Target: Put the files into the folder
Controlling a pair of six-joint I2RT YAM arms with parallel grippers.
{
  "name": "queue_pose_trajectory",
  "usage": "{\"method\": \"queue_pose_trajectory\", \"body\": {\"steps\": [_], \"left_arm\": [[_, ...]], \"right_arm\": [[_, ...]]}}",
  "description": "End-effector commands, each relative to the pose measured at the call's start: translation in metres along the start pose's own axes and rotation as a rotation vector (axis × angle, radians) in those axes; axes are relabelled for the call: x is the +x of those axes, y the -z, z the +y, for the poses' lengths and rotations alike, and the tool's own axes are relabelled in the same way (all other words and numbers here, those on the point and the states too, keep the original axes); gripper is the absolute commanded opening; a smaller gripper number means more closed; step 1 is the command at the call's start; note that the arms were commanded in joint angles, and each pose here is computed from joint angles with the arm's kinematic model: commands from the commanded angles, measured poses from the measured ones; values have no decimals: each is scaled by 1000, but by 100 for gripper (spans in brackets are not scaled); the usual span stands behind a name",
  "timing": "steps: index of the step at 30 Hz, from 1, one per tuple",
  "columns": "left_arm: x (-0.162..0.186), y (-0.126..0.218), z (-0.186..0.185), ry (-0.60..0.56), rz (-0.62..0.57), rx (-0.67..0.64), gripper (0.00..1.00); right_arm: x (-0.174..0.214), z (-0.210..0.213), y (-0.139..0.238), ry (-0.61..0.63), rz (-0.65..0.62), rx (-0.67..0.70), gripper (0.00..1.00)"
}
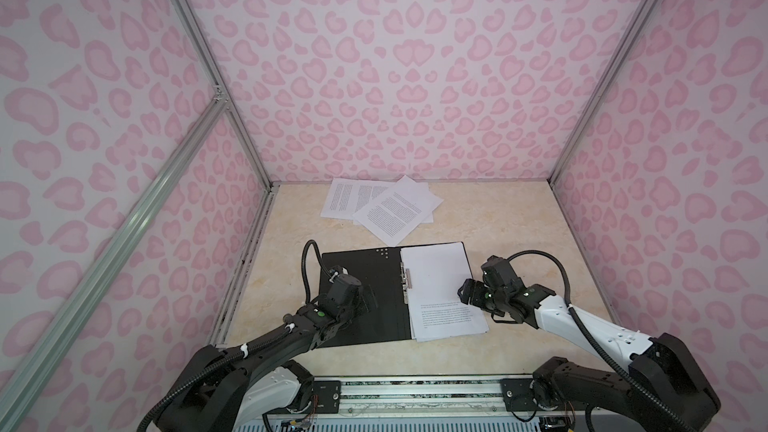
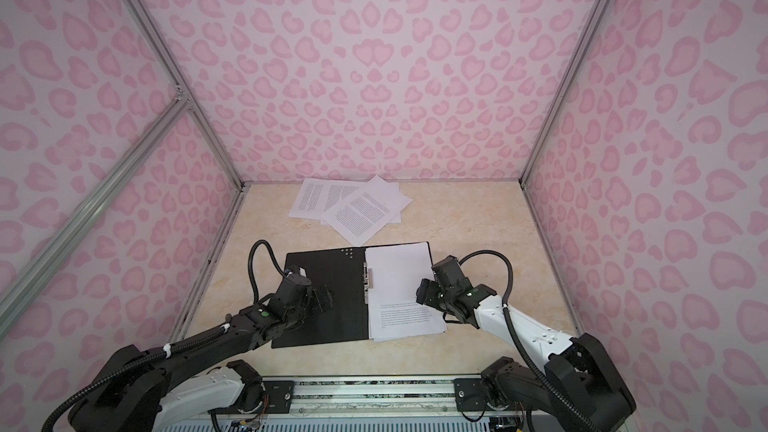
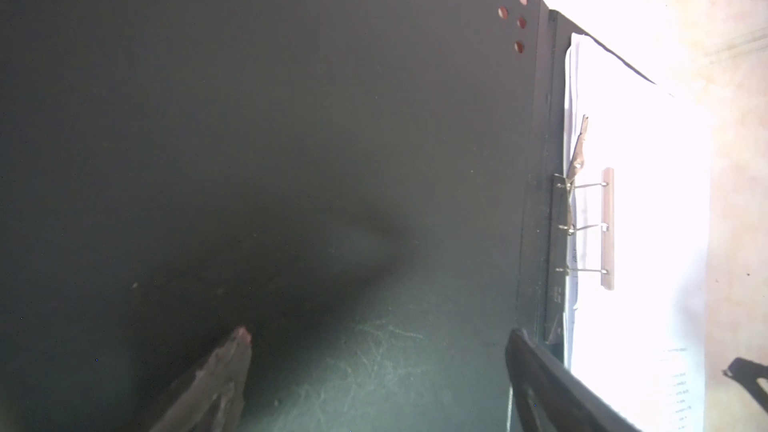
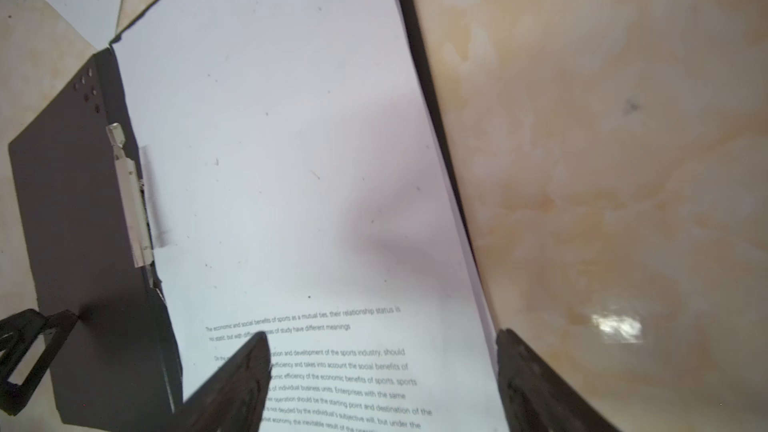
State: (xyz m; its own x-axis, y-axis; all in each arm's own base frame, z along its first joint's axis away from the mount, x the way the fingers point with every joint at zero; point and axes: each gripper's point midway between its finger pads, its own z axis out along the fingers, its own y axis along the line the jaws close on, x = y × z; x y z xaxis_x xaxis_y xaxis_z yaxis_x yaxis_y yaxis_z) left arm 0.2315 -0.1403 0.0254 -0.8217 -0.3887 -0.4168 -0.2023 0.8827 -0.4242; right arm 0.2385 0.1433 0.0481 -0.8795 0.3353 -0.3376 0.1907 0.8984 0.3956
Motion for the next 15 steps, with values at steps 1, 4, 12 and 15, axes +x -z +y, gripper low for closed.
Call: {"method": "queue_pose_trajectory", "body": {"steps": [1, 4, 12, 15], "left_arm": [[60, 7, 60, 27, 235, -216, 98], [60, 6, 60, 25, 239, -217, 98], [62, 6, 62, 33, 243, -216, 98], [63, 5, 62, 35, 244, -217, 98]], "right_arm": [[9, -7, -2, -17, 9, 30, 85], [12, -10, -4, -17, 16, 38, 86], [17, -2, -11, -18, 42, 6, 85], [17, 1, -11, -17, 44, -5, 85]]}}
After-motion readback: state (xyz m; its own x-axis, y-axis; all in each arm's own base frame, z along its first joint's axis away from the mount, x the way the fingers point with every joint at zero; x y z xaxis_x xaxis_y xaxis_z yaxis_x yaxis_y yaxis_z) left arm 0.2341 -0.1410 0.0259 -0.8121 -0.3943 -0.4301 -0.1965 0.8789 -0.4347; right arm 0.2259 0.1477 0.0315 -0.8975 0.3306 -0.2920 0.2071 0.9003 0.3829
